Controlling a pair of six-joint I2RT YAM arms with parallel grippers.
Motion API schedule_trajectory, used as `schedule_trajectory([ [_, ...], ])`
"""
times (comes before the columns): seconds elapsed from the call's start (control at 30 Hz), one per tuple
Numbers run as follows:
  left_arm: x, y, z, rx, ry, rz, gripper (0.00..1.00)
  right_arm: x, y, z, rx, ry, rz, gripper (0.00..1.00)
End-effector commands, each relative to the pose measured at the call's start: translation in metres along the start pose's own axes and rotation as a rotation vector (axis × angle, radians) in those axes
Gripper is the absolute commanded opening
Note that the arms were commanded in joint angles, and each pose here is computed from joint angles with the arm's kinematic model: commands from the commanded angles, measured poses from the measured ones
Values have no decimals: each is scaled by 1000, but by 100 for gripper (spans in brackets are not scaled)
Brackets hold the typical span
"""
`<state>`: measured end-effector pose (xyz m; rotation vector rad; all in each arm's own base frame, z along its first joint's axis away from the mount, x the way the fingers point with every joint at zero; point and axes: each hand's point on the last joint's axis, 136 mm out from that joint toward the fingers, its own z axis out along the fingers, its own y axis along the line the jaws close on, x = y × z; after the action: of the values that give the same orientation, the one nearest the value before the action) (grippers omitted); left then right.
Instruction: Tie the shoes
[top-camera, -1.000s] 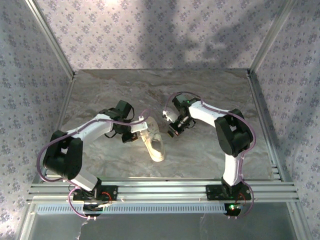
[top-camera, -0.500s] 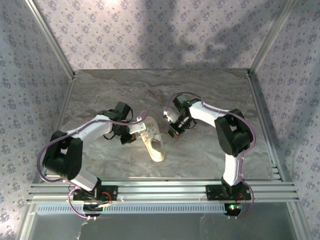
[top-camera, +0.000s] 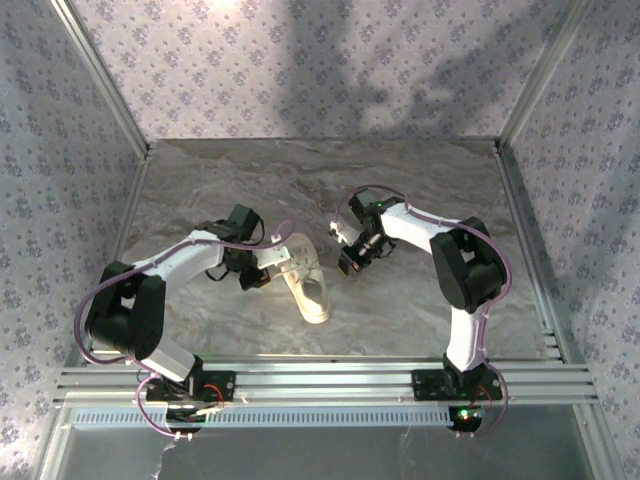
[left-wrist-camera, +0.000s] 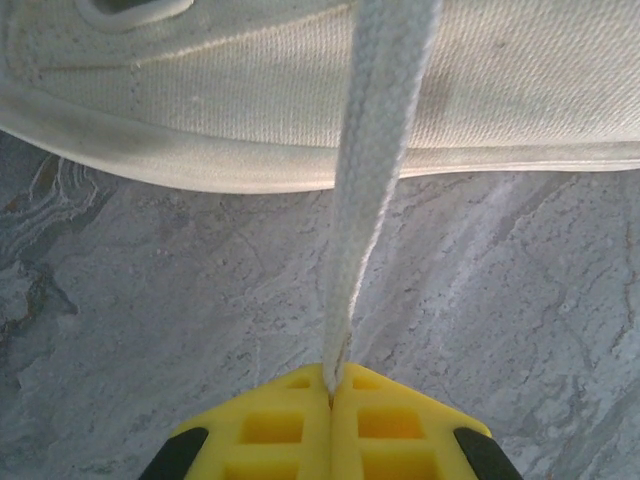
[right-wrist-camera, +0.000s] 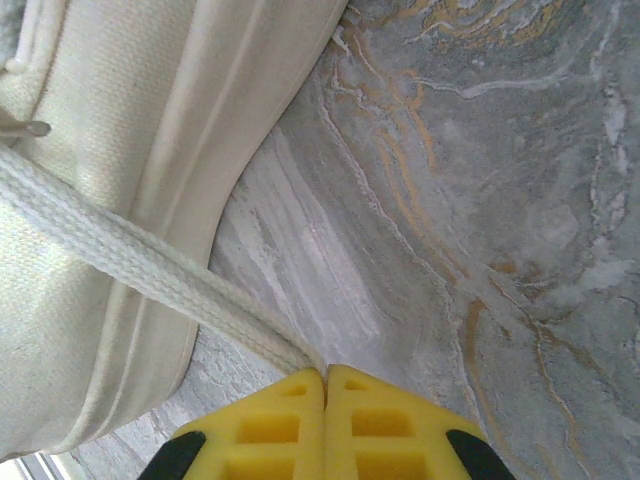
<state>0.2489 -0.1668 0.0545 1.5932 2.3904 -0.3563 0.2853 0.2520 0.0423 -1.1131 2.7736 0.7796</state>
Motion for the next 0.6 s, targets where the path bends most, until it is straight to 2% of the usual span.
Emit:
schedule_trajectory([
  [0.0,31,-7,-6,2,103,-64,0,26,-14,3,37,85,74,0],
  [0.27,35,-8,-8,8,100,-87,0,28,-15,3,29,86,84,0],
  [0.4,24,-5,-12,-7,47,-85,0,17,0,-2,-23,60,56,0],
  [0.43,18,-4,-15,-16,22,-81,6,12,6,-7,-32,39,39,0],
  [0.47,14,-3,-18,-24,-1,-75,16,8,10,-12,-39,16,31,7],
  [0.5,10,-2,-21,-36,-26,-71,25,1,15,-19,-47,-18,20,18],
  [0.53,6,-2,-25,-46,-54,-64,30,-5,20,-26,-59,-51,8,33],
  [0.57,2,-2,-29,-54,-75,-61,35,-9,23,-33,-71,-77,1,41],
])
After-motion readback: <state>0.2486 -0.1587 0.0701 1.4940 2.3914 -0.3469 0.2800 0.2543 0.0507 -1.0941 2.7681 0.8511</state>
